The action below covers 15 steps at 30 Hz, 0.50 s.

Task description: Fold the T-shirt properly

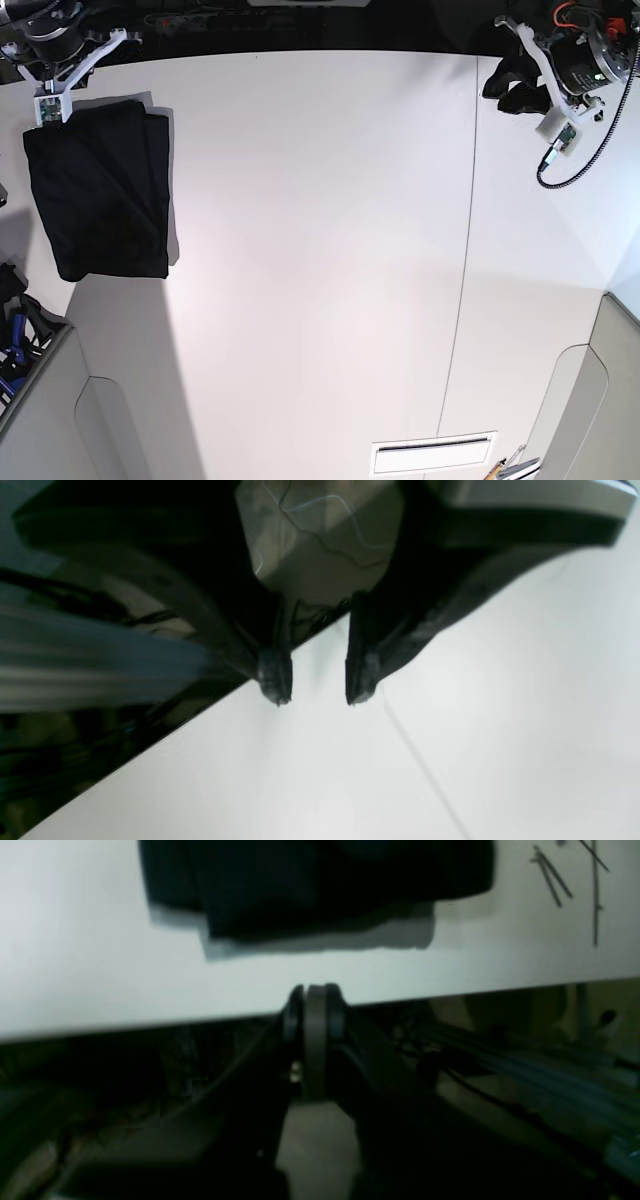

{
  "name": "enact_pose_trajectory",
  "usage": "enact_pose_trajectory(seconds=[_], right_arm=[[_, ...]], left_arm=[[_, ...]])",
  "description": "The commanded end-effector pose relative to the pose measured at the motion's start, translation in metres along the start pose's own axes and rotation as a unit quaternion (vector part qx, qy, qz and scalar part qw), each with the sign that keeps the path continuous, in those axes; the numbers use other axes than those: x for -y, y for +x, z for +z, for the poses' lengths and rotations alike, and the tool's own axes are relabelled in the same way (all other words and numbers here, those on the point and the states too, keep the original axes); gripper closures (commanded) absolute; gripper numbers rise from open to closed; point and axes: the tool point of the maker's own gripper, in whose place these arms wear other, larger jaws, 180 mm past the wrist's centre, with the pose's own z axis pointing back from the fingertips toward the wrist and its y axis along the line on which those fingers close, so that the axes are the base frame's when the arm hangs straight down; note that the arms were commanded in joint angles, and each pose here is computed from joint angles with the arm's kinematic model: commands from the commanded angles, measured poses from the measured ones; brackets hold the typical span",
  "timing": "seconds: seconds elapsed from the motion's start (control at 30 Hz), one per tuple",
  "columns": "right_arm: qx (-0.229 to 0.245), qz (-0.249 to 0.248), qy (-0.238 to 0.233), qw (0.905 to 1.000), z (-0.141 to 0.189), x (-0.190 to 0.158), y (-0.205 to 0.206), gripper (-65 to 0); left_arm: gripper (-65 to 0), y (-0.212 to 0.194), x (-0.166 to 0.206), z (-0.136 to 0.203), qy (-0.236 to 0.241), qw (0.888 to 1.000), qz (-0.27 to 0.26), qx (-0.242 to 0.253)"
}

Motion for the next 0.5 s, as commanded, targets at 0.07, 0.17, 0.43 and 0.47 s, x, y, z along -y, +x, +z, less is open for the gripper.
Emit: enact_pose_trajectory(seconds=[0.07, 0.17, 0.43, 0.47], right_arm=[[-0.039, 0.067, 0.049, 0.9958, 0.009, -0.01, -0.022, 0.0], [-0.078, 0.115, 0.11, 0.9841, 0.012, -0.024, -0.048, 0.0], [-0.2, 0.125, 0.2, 0.9511, -0.01, -0.025, -0.125, 0.0], [-0.216, 0.119, 0.218, 0.9442, -0.011, -0.027, -0.138, 0.0]], left_arm=[[-21.3, -0.006, 0.005, 0.004, -0.006, 1.0, -0.005, -0.01], [-21.3, -0.023, 0.011, 0.007, -0.011, 0.999, 0.005, -0.037], [-21.3, -0.098, 0.02, 0.026, 0.006, 0.986, 0.024, -0.168], [-21.3, -0.108, 0.02, 0.029, 0.009, 0.982, 0.036, -0.183]])
